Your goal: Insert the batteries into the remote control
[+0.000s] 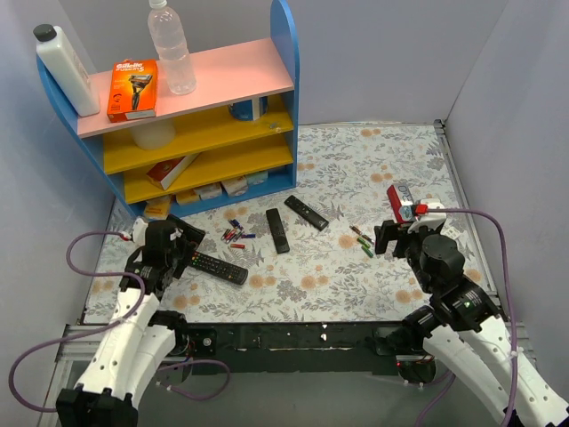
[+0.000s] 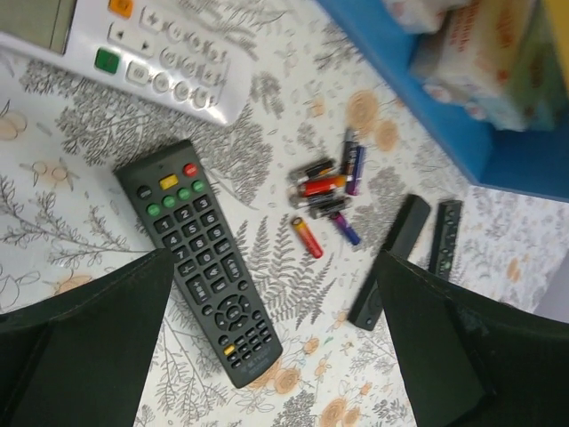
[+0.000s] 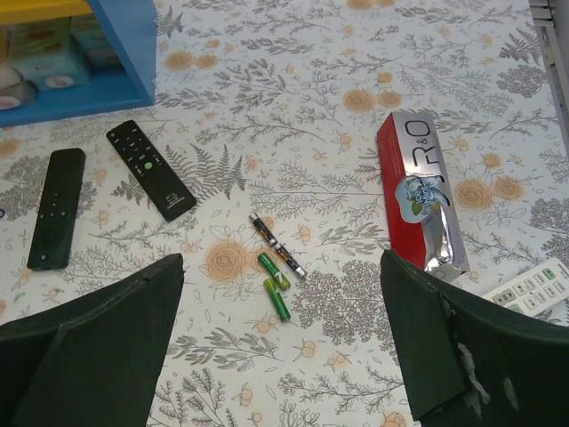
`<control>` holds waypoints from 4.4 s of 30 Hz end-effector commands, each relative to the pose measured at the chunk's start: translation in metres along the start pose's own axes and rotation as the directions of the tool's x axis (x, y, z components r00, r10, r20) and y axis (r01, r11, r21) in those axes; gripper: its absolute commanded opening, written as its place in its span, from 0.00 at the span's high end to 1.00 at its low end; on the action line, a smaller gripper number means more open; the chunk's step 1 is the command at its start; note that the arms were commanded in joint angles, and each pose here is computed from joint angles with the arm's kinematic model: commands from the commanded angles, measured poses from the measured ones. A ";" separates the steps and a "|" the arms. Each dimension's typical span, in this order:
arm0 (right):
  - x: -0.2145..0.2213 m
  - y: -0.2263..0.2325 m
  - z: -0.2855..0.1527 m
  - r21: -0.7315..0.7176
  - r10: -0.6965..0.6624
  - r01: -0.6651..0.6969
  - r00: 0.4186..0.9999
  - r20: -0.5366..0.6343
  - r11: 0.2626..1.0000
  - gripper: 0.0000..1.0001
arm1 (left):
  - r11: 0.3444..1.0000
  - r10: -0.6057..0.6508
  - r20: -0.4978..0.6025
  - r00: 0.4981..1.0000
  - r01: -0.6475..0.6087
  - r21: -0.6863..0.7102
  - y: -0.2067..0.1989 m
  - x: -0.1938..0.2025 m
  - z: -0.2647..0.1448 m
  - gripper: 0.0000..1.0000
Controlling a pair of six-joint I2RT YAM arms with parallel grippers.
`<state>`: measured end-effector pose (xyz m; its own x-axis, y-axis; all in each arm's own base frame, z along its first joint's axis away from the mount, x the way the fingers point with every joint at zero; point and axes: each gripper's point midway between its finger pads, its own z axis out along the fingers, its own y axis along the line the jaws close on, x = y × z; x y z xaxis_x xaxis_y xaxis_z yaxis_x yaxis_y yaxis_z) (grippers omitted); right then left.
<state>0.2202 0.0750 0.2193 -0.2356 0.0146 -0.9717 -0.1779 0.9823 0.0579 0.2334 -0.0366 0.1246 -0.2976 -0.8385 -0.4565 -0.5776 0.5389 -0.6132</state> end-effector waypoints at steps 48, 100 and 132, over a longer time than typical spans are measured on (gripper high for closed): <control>0.018 0.108 0.016 -0.525 -0.027 -0.004 0.998 -0.053 0.851 0.02 | 0.937 0.017 -0.246 0.969 -0.101 -0.335 0.017 0.076 0.027 0.89; -0.085 0.301 -0.042 -0.942 0.156 -0.332 0.929 -0.335 -0.046 0.52 | 0.075 0.402 0.011 0.916 -0.045 0.996 -0.257 0.067 -0.188 0.98; -0.021 0.248 0.043 -0.587 -0.121 -0.053 0.960 -0.254 0.808 0.99 | 0.577 0.413 -0.145 0.899 -0.135 0.806 -0.243 0.110 -0.079 0.02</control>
<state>0.2079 0.3223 0.2131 -0.5102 -0.2084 -0.8345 -0.7066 0.6546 0.2685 0.2746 -0.2632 0.2659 -0.6210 -0.5040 -0.6003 0.3586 0.4984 -0.7893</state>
